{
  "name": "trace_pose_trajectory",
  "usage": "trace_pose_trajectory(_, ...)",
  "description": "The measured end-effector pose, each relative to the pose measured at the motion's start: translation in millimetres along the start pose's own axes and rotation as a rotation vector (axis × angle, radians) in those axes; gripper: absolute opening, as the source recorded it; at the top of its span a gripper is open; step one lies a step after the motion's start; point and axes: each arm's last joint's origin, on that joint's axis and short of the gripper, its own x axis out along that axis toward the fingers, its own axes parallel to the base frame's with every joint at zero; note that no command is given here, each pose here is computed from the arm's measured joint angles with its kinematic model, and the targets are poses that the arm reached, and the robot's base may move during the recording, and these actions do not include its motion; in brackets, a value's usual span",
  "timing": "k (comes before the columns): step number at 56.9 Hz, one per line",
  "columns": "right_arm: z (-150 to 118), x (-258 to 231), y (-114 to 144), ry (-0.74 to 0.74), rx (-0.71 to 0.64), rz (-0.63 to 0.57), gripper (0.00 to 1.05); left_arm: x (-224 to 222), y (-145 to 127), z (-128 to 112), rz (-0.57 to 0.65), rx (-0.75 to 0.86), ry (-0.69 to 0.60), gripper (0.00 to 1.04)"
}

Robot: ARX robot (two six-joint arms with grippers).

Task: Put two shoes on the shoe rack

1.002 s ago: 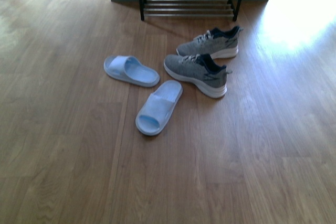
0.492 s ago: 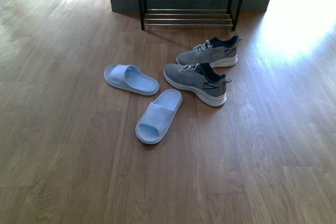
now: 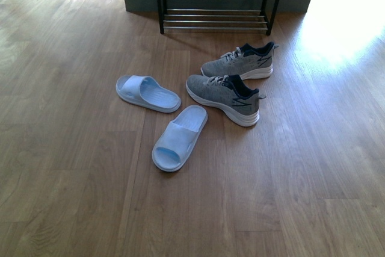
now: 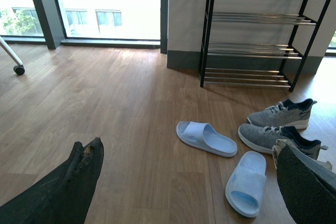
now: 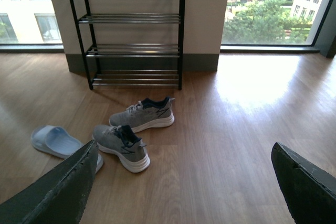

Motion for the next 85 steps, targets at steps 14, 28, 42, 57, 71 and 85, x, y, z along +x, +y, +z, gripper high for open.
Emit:
trace_pose_trajectory(14,-0.1,0.0,0.0,0.001,0.000,-0.001,0.96,0.0,0.0,0.0,0.000,0.000,0.000,0.95)
trace_pose_trajectory(28,0.0,0.0,-0.2,0.000,0.000,-0.007,0.96,0.0,-0.1,0.0,-0.005,0.000,0.000,0.95)
trace_pose_trajectory(42,0.0,0.0,-0.2,0.000,0.000,-0.006,0.96,0.0,-0.1,0.0,-0.003,0.000,0.000,0.95)
trace_pose_trajectory(57,0.0,0.0,-0.2,0.000,0.000,-0.006,0.96,0.0,-0.1,0.0,-0.003,0.000,0.000,0.95)
trace_pose_trajectory(71,0.0,0.0,-0.2,0.000,0.000,-0.005,0.96,0.0,-0.1,0.0,-0.003,0.000,0.000,0.95)
trace_pose_trajectory(85,0.0,0.0,-0.2,0.000,0.000,-0.005,0.96,0.0,-0.1,0.0,-0.003,0.000,0.000,0.95)
